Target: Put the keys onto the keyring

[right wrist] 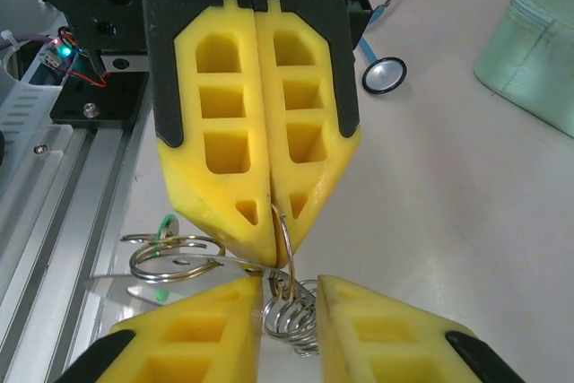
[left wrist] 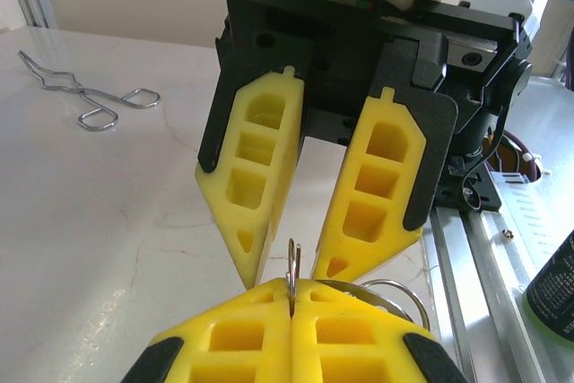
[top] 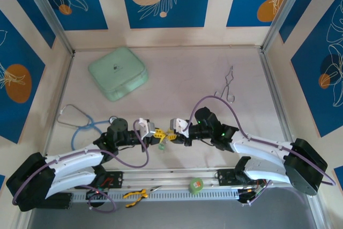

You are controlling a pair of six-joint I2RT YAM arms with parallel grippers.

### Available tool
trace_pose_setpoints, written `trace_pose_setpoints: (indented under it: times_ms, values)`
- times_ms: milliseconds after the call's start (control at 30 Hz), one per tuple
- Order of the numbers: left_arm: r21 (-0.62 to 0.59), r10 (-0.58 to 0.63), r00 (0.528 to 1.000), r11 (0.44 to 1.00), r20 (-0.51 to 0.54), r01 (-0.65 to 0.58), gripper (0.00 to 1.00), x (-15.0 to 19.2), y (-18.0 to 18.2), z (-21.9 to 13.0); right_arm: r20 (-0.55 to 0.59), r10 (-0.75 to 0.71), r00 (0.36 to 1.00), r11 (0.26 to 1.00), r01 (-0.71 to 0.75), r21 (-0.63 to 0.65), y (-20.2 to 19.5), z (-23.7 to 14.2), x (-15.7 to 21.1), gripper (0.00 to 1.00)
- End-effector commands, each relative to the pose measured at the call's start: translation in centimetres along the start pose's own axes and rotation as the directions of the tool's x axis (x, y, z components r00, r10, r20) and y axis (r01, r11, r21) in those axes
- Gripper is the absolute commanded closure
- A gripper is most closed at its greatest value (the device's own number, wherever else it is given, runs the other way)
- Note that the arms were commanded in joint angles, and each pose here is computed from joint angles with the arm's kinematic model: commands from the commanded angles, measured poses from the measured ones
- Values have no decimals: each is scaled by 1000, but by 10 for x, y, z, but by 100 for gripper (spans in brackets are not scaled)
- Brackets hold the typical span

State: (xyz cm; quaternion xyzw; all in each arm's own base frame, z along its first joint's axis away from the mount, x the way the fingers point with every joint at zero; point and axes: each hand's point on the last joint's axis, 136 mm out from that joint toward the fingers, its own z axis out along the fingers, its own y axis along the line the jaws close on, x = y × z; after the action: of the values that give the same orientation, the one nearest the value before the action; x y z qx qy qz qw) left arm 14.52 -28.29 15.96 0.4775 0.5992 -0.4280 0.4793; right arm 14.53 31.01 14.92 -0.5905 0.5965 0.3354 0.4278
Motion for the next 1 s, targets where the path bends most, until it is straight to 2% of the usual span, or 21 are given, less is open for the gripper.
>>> trace_pose_setpoints:
  times_ms: [0, 467, 633, 733, 767, 967]
  values:
    - [27, 26, 1000, 999, 14, -27, 100, -3, -4, 0, -1, -8, 1000, 1000, 8, 8, 2, -4, 3, 79]
    - [35, 24, 999, 999, 27, -25, 100, -5, -5, 0, 16, -3, 1000, 1000, 4, -14, 1, 4, -4, 84]
    - [34, 19, 1000, 999, 25, -20, 100, -5, -5, 0, 24, -8, 1000, 1000, 8, -18, -1, 5, -8, 100]
    - [7, 26, 1000, 1000, -5, -26, 84, -1, 0, 0, 11, -10, 1000, 1000, 10, -19, 0, 3, -7, 100]
    - [-6, 28, 999, 1000, -25, -28, 82, 1, 2, 0, 4, -12, 1000, 1000, 12, -19, 0, 2, -6, 100]
    - [-18, 70, 992, 997, -107, -73, 81, 8, 5, -2, -88, -16, 996, 999, 12, -42, 3, -1, 5, 100]
